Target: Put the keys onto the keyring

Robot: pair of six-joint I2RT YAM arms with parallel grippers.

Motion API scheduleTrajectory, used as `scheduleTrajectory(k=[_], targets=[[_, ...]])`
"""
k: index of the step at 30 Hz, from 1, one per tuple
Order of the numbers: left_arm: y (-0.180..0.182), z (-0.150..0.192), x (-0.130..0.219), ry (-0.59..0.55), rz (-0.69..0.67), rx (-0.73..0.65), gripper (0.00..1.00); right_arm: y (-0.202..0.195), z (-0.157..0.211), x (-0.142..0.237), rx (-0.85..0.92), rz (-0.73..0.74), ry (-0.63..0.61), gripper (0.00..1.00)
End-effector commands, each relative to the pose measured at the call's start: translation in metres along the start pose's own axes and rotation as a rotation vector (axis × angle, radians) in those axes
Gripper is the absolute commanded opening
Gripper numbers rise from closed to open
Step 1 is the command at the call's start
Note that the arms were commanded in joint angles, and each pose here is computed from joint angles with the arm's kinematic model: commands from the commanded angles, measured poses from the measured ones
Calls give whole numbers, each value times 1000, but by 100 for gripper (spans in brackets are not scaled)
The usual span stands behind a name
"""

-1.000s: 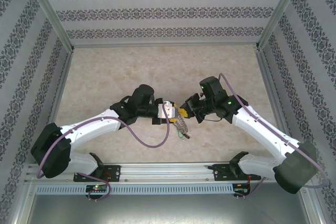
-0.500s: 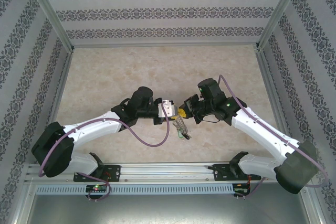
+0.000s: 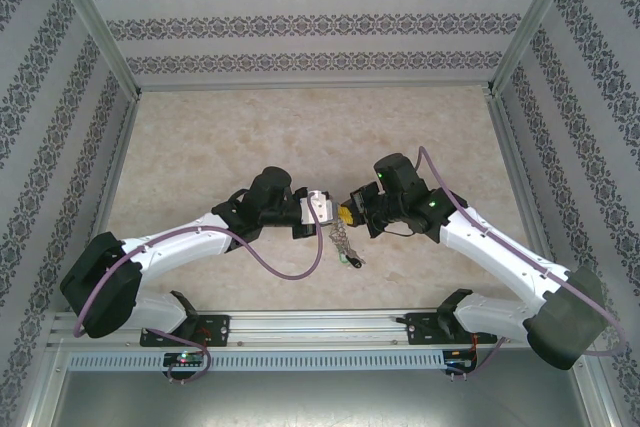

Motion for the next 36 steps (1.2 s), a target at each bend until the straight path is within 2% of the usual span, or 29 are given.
scheduleTrajectory(k=[1, 7, 9, 10, 12, 14, 16, 20, 23, 26, 31, 36], targets=[[-1, -5, 1, -30, -22, -33, 0, 1, 4, 7, 50, -26, -3, 10], [2, -7, 2, -27, -51, -6, 0, -6, -14, 21, 185, -13, -42, 31], [4, -8, 2, -33, -43, 8, 0, -4, -17, 25, 321, -44, -51, 40], [4, -10, 2, -36, -34, 16, 0, -4, -19, 30, 404, -48, -66, 41], [7, -12, 2, -47, -32, 39, 0, -6, -24, 39, 564, -39, -129, 35], [11, -14, 5, -71, -32, 65, 0, -1, -22, 45, 853, -99, -175, 33], [14, -17, 9, -85, -27, 79, 0, 4, -15, 51, 1213, -167, -228, 33], [20, -21, 17, -108, 11, 115, 0, -9, -2, 50, 1923, -210, -244, 31], [22, -23, 19, -126, 36, 134, 0, -20, 6, 45, 2291, -299, -221, 29], [20, -26, 20, -131, 76, 138, 0, -23, 5, 40, 2444, -333, -228, 32], [14, -29, 18, -167, 171, 132, 0, -20, 4, 35, 2566, -314, -178, 34], [17, -32, 17, -171, 180, 136, 0, -20, 0, 31, 2629, -304, -182, 25]])
Point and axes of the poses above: each hand's point on the last joint's axis, 136 mm out from that joint toward the fingers, its own x axis back along the fingers, its own y axis along the line the jaws close on, z = x × y, the point moved 9 cm from there along x, back along the fingers, and after that the axes turned 3 degrees about x, right-handed, at the moved point
